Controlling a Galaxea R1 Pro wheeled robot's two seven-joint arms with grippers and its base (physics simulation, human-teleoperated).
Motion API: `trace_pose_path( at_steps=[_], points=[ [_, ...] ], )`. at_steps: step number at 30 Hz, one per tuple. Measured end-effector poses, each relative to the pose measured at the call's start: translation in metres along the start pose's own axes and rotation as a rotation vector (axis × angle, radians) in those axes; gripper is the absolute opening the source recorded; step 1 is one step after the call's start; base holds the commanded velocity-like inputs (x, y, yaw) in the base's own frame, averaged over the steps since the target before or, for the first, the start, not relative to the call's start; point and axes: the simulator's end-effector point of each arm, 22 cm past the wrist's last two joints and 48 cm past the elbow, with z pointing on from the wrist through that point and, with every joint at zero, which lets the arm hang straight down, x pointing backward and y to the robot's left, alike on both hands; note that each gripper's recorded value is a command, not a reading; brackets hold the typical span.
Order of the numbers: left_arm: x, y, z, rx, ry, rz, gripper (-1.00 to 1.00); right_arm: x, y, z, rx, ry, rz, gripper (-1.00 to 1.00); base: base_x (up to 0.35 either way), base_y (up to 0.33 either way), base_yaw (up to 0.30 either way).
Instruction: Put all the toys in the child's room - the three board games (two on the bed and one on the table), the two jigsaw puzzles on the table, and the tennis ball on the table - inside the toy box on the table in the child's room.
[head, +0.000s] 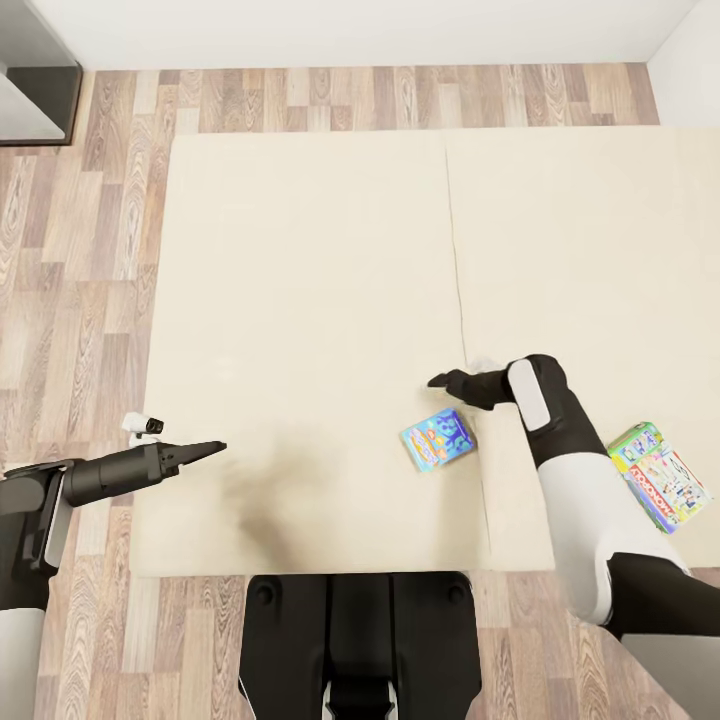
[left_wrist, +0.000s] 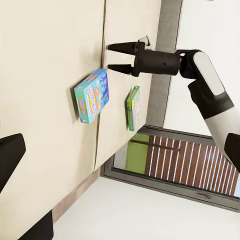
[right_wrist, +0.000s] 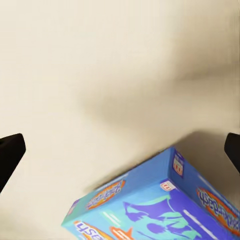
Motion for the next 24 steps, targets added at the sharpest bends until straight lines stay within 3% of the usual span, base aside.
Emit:
trace_pose_path(
  at_steps=[4,8,14,24],
  points=[
    [0.000,0.000,0.000,0.000,0.000,0.000,1.00,-0.013,-0.025,-0.010,0.026,-0.023,0.002,1.00,0.000,0.000,0.000],
    [0.000,0.000,0.000,0.000,0.000,0.000,1.00,-0.017,-0.031,-0.015,0.008,-0.031,0.007,1.00,0.000,0.000,0.000],
    [0.000,0.000,0.000,0.000,0.000,0.000,1.00,-0.002,-0.054,-0.015,-0.005,-0.010,0.021,1.00,0.000,0.000,0.000],
    [0.000,0.000,0.000,0.000,0.000,0.000,1.00,0.024,-0.069,-0.011,-0.007,0.016,0.026,1.00,0.000,0.000,0.000]
  ],
)
